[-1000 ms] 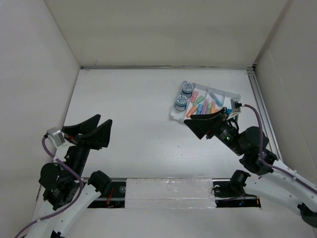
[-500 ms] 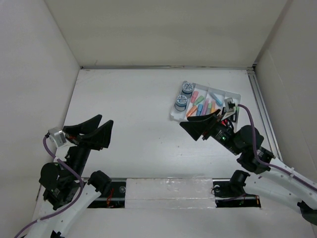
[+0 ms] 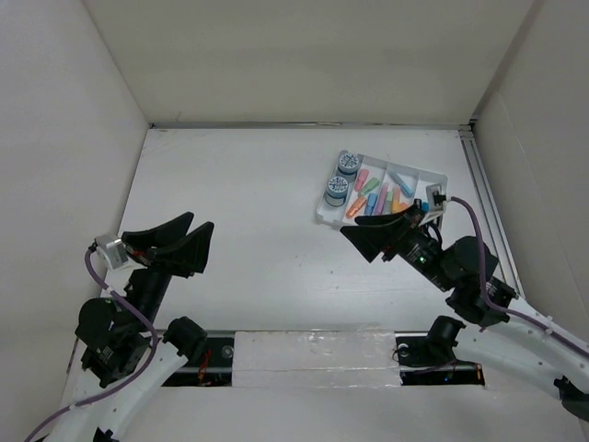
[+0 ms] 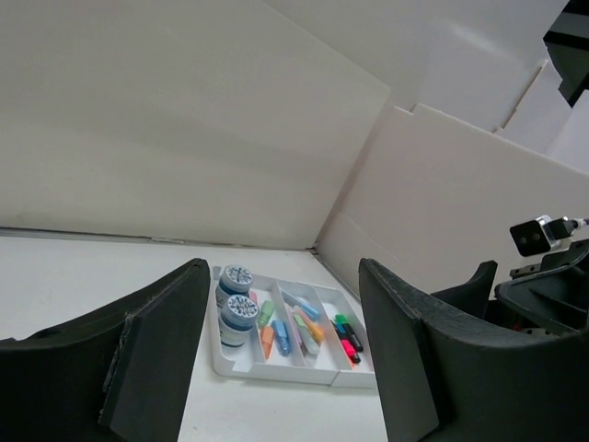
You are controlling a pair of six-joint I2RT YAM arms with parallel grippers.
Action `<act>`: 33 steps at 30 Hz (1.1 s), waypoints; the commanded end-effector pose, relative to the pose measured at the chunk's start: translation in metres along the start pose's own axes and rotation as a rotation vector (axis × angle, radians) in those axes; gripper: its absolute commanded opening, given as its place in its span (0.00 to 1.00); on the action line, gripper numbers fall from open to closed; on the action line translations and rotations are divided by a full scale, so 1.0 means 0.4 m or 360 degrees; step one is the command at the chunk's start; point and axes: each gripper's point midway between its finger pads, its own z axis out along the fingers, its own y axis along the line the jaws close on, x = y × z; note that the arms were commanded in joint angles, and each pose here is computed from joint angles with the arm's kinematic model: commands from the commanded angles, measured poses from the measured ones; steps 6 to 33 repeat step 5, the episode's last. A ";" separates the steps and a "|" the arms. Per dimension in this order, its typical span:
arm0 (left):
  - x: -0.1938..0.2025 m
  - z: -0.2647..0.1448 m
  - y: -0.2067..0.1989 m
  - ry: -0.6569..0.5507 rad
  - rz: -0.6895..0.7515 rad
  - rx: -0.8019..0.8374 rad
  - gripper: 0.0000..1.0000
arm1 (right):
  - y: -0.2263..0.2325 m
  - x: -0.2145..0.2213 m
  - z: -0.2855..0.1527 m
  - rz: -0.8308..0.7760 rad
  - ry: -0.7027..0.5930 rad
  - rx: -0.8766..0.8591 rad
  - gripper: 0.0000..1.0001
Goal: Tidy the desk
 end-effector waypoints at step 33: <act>-0.033 0.007 -0.025 -0.0062 0.0015 0.0066 0.61 | 0.037 -0.048 -0.029 -0.0014 -0.0105 -0.0075 1.00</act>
